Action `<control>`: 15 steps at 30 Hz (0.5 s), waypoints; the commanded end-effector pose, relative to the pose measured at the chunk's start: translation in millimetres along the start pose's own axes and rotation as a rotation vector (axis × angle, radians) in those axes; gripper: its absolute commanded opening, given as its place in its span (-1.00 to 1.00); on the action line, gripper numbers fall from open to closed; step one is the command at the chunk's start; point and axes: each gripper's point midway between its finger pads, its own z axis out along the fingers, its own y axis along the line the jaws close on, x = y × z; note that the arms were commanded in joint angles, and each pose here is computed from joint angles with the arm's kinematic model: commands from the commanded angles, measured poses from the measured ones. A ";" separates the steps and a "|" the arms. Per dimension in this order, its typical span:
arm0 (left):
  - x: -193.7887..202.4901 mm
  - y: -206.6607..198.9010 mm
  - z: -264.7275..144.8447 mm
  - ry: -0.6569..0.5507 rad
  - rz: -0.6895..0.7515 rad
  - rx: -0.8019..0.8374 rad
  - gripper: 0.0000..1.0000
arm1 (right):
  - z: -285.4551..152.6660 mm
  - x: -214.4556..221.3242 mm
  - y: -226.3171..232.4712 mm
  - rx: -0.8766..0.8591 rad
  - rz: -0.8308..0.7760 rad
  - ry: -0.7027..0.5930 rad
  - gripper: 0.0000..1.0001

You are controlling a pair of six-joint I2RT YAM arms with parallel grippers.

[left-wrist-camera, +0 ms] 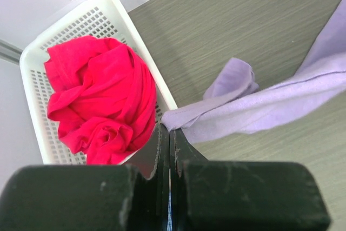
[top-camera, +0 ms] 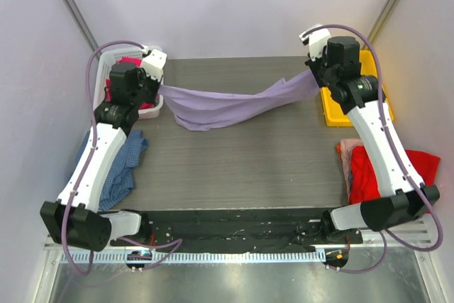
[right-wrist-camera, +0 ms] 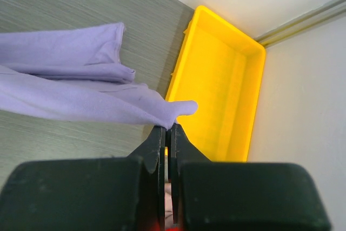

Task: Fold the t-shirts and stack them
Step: Flatten out the tshirt

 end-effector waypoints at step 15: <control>-153.7 55.5 -96.6 -0.441 -0.123 -0.176 -1.00 | -107.6 -116.1 -82.9 0.207 0.144 -0.433 -0.98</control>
